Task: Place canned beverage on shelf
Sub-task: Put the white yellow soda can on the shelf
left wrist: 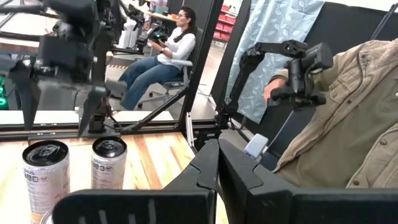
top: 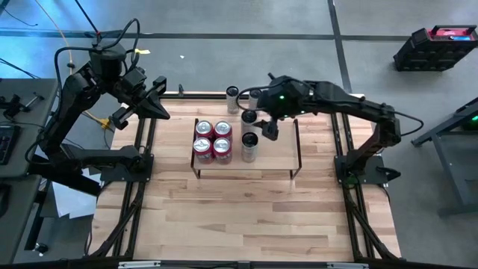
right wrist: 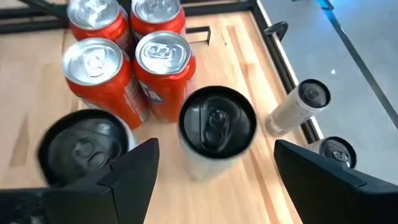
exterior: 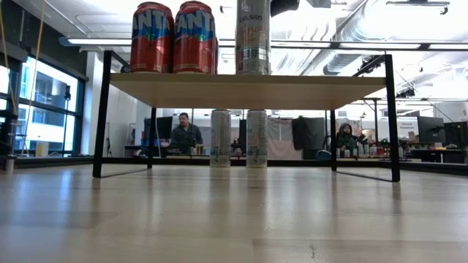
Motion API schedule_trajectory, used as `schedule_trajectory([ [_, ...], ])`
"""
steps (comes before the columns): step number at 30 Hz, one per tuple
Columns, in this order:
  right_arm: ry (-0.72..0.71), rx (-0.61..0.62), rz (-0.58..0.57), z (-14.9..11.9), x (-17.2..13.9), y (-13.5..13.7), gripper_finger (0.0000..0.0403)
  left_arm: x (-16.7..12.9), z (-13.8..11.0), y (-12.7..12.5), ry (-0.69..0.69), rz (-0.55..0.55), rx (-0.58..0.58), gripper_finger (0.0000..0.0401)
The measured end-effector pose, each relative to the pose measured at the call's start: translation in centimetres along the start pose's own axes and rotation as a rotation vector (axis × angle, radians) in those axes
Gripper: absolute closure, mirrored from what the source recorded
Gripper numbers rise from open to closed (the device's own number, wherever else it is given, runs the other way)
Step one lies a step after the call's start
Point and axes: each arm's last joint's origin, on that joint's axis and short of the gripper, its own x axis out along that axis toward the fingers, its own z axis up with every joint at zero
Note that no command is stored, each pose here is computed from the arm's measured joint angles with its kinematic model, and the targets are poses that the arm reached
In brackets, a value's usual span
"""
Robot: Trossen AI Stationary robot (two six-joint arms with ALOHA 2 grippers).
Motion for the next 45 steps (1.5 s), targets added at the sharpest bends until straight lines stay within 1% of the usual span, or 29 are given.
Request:
schedule_trajectory([
  [2, -0.007, 0.026, -0.003, -0.1, -0.9, -0.1, 0.0098, 0.0, 0.0, 0.0, 0.0, 0.0, 0.0, 0.04],
  [6, 0.065, 0.074, 0.017, -0.9, -1.3, 0.6, 0.0098, 0.0, 0.0, 0.0, 0.0, 0.0, 0.0, 0.04],
  [11, 0.108, 0.056, 0.077, -1.4, -1.8, 3.3, 0.0098, 0.2, 0.0, -0.2, 0.004, -0.02, 0.005, 0.04],
  [13, 0.126, 0.071, 0.054, -1.7, -2.2, 4.2, 0.0098, 0.4, 0.0, -0.4, 0.008, -0.034, 0.008, 0.04],
  [16, 0.173, 0.157, 0.001, -2.4, -2.6, 5.4, 0.0098, 0.6, 0.0, -0.5, 0.013, -0.05, 0.011, 0.04],
  [19, 0.165, 0.247, -0.026, -2.6, -2.7, 7.4, 0.0098, 0.9, 0.0, -0.7, 0.019, -0.065, 0.014, 0.04],
  [22, 0.142, 0.311, -0.062, -2.7, -2.1, 9.9, 0.0098, 1.1, 0.0, -0.9, 0.025, -0.089, 0.017, 0.04],
  [26, 0.083, 0.328, -0.088, -2.9, -1.3, 13.2, 0.0098, 1.5, -0.1, -1.3, 0.032, -0.125, 0.032, 0.04],
  [30, -0.02, 0.364, -0.062, -2.3, -1.8, 14.4, 0.0095, 1.8, -0.1, -1.9, 0.037, -0.155, 0.069, 0.04],
  [34, -0.173, 0.388, -0.049, -1.2, -3.7, 13.8, 0.0085, 2.1, -0.1, -2.2, 0.048, -0.151, 0.08, 0.0401],
  [35, -0.212, 0.399, -0.066, -0.9, -4.3, 13.3, 0.0081, 2.2, -0.1, -2.3, 0.051, -0.147, 0.081, 0.0401],
  [37, -0.265, 0.406, -0.136, -0.6, -4.8, 12.3, 0.0072, 2.3, -0.2, -2.3, 0.057, -0.132, 0.085, 0.0401],
  [40, -0.322, 0.422, -0.302, -0.2, -5.0, 9.8, 0.0057, 2.6, -0.1, -2.2, 0.065, -0.088, 0.091, 0.0401],
  [41, -0.337, 0.444, -0.35, 0.0, -5.1, 8.6, 0.0052, 2.7, -0.1, -2.1, 0.068, -0.069, 0.094, 0.0401],
  [43, -0.349, 0.509, -0.397, 0.3, -5.2, 6.2, 0.0045, 2.9, -0.1, -1.8, 0.074, -0.03, 0.096, 0.0401],
  [45, -0.342, 0.57, -0.408, 0.5, -5.0, 3.6, 0.0041, 3.1, 0.0, -1.6, 0.076, -0.001, 0.098, 0.0401],
])
